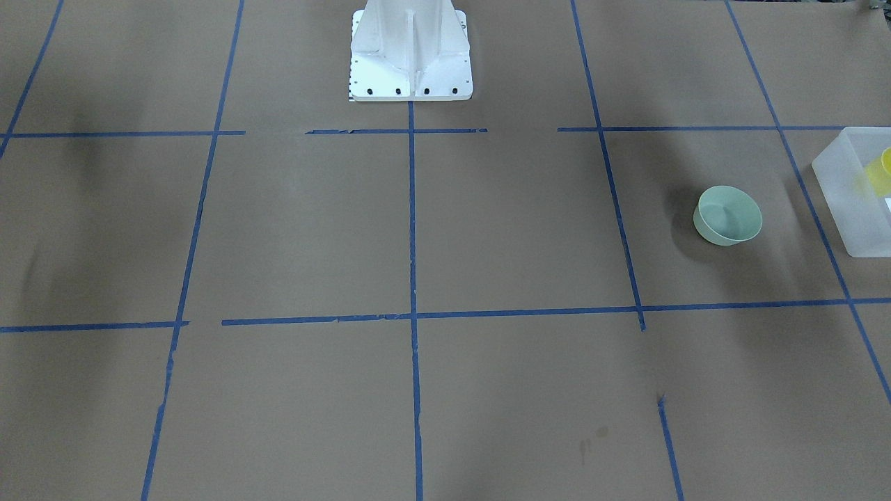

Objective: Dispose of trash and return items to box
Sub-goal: 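Lower cup into clear bin with left gripper while right carries cloth, then drop cloth into pink bin with right gripper while left reaches bowl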

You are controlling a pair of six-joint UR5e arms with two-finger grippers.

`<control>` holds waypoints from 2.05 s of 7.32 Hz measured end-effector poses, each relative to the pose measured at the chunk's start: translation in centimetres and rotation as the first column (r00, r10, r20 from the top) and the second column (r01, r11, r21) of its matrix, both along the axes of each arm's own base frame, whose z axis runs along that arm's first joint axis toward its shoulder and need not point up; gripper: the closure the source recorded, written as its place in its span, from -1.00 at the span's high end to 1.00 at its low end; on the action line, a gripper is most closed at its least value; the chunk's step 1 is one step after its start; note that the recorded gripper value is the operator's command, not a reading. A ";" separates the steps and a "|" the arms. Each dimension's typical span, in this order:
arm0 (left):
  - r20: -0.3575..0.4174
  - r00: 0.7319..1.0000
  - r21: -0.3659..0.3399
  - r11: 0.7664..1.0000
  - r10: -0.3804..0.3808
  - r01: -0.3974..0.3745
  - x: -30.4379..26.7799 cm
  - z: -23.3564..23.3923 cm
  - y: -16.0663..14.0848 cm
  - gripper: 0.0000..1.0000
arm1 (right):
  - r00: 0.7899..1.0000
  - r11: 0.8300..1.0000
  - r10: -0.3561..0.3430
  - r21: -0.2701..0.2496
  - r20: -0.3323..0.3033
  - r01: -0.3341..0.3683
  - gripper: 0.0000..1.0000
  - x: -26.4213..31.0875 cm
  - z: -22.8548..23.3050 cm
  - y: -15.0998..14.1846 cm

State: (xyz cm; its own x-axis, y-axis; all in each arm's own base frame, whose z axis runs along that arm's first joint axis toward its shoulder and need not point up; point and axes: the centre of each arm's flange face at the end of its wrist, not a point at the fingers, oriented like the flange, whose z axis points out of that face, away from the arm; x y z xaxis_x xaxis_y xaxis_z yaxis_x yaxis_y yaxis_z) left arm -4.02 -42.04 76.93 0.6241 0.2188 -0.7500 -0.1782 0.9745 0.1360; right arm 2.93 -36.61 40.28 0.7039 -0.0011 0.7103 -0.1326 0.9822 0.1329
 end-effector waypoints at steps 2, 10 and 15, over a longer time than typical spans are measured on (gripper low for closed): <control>-0.001 1.000 0.012 1.000 -0.003 0.003 1.4 1.3 0.1 0.82 | 1.000 1.000 0.001 0.010 -0.010 -0.001 -1.00 1.3 0.3 0.2; -0.013 0.999 0.183 0.983 -0.032 0.034 1.7 -11.4 -4.7 1.00 | 0.998 0.999 -0.032 0.036 -0.045 0.034 -1.00 4.1 2.0 0.6; -0.077 0.976 0.149 0.965 -0.206 0.215 7.9 -18.6 -5.1 1.00 | 0.987 0.993 -0.103 0.052 -0.126 0.110 -1.00 9.8 9.3 0.1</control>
State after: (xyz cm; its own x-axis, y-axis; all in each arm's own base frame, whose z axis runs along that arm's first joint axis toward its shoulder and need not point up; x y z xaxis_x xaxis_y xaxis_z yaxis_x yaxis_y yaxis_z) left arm 3.89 -47.09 58.32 0.6233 0.2046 -0.7547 0.0417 0.9551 0.2934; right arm 12.76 -36.53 49.60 0.7796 -0.1200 0.6147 -0.0065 0.9799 0.1995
